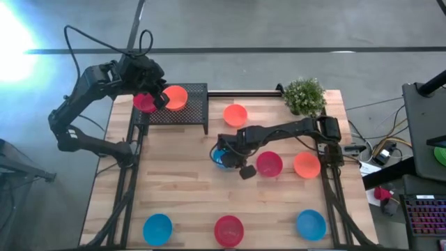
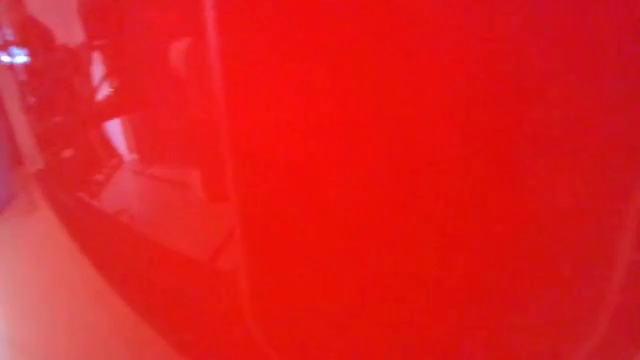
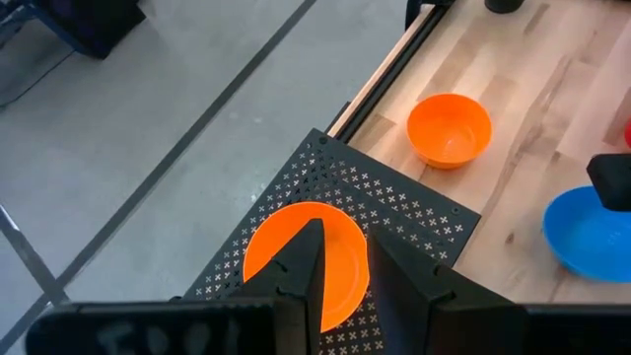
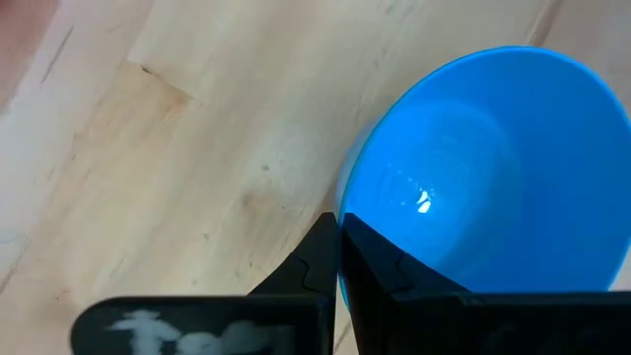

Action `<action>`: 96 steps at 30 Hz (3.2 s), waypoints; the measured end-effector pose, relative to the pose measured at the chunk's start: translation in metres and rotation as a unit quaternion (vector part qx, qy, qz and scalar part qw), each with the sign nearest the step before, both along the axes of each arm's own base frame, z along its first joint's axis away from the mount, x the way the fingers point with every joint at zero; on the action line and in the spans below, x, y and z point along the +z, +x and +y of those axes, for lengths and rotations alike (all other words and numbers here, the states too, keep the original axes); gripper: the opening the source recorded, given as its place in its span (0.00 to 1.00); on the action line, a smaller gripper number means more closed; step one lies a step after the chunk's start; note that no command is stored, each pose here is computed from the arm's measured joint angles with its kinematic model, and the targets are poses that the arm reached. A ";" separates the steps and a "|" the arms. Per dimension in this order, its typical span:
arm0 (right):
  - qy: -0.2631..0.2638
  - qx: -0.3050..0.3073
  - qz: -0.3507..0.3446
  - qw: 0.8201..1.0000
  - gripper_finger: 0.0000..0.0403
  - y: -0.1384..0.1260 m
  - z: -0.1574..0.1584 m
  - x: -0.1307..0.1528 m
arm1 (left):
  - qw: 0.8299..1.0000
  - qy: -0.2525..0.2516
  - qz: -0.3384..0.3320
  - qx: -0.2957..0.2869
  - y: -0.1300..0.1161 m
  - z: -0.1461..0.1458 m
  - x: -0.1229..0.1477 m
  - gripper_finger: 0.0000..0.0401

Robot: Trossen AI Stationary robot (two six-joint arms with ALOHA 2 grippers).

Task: Pick & Place Mini bowls
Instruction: Put the top blue bowl on the shelf

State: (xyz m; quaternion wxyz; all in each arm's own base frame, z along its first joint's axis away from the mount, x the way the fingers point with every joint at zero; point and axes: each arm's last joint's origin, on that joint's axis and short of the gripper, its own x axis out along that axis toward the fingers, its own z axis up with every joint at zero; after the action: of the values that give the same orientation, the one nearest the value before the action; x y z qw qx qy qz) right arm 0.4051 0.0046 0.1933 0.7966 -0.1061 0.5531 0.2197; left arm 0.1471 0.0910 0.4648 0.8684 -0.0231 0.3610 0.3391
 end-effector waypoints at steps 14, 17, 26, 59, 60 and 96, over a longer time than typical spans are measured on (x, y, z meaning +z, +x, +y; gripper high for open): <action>0.004 -0.011 -0.002 1.000 0.13 0.001 0.004 0.000 | 1.000 -0.009 -0.005 -0.012 0.001 -0.001 0.000 0.19; 0.004 -0.010 -0.008 1.000 0.20 0.002 0.004 0.001 | 1.000 -0.009 -0.005 -0.012 0.001 -0.001 0.000 0.19; 0.007 -0.020 -0.030 0.999 0.32 -0.003 0.004 0.020 | 1.000 -0.019 -0.006 -0.022 0.001 -0.002 -0.001 0.19; -0.031 -0.115 -0.276 0.954 0.33 -0.187 -0.007 0.229 | 0.979 -0.123 0.027 -0.161 0.078 -0.070 -0.099 0.19; -0.031 -0.116 -0.281 0.952 0.33 -0.190 -0.007 0.231 | 0.979 -0.129 0.020 -0.159 0.082 -0.073 -0.104 0.19; -0.047 -0.090 -0.278 0.955 0.33 -0.206 -0.006 0.233 | 0.902 -0.391 0.003 0.185 0.197 -0.085 -0.267 0.19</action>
State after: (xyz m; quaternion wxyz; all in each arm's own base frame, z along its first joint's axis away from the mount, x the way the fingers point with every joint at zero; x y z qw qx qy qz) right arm 0.1994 -0.0016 0.4268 0.9293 -0.1498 0.3270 0.0832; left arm 0.3444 0.0065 0.1978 0.7104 -0.4260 0.4560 0.3253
